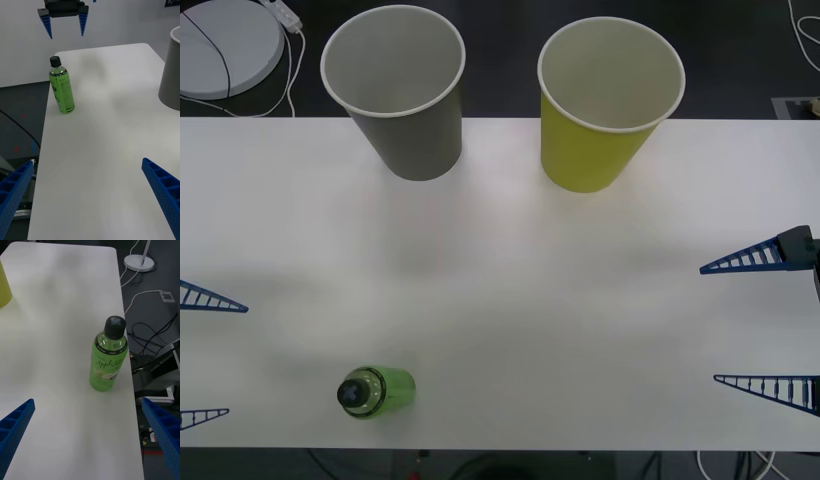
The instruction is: Put the can into the green bin and the plastic bottle into the gray bin
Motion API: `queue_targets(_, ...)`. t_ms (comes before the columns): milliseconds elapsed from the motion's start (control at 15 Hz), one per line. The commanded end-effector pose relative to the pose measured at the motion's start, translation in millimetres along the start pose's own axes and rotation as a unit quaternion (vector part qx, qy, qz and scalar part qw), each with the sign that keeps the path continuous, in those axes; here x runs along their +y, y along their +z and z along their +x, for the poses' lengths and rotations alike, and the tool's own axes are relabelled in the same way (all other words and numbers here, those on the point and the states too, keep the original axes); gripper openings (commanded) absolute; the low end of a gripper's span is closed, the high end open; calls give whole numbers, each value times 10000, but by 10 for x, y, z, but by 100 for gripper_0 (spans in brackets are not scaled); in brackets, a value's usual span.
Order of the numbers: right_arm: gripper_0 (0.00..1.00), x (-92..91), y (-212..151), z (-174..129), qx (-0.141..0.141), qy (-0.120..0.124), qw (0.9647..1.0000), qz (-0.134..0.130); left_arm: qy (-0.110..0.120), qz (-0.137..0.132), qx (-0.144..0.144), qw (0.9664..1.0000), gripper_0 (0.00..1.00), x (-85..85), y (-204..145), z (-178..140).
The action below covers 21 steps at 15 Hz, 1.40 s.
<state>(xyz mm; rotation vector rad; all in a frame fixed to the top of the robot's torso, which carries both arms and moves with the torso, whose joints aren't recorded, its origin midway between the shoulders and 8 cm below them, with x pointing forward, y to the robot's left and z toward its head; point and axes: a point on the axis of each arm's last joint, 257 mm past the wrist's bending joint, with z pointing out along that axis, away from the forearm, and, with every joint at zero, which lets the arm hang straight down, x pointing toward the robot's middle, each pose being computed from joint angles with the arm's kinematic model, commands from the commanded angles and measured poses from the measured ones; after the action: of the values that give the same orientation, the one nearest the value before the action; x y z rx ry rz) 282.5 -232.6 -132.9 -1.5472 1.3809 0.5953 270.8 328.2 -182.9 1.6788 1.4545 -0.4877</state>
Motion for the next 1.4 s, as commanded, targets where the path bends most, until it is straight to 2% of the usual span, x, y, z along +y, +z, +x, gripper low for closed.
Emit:
queue_targets(67, 100, 0, 0, 0, 0, 1, 10000, 1, -115, -53, -213, 9997, 100, -129, 118, 78)
queue_targets(200, 100, 0, 0, 0, 0, 1, 10000, 1, -239, -80, -339, 9991, 100, -221, 215, 119)
queue_targets(533, 100, 0, 0, 0, 0, 1, 10000, 1, -212, -62, -192, 9996, 100, -375, 365, 296)
queue_targets(667, 100, 0, 0, 0, 0, 1, 10000, 1, -267, -66, -174, 9995, 100, -427, 402, 368)
queue_targets(933, 100, 0, 0, 0, 0, 1, 10000, 1, -270, -143, -83, 9995, 100, -460, 448, 480)
queue_targets(1400, 100, 0, 0, 0, 0, 1, 10000, 1, -418, -379, -271, 9980, 100, -547, 723, 522)
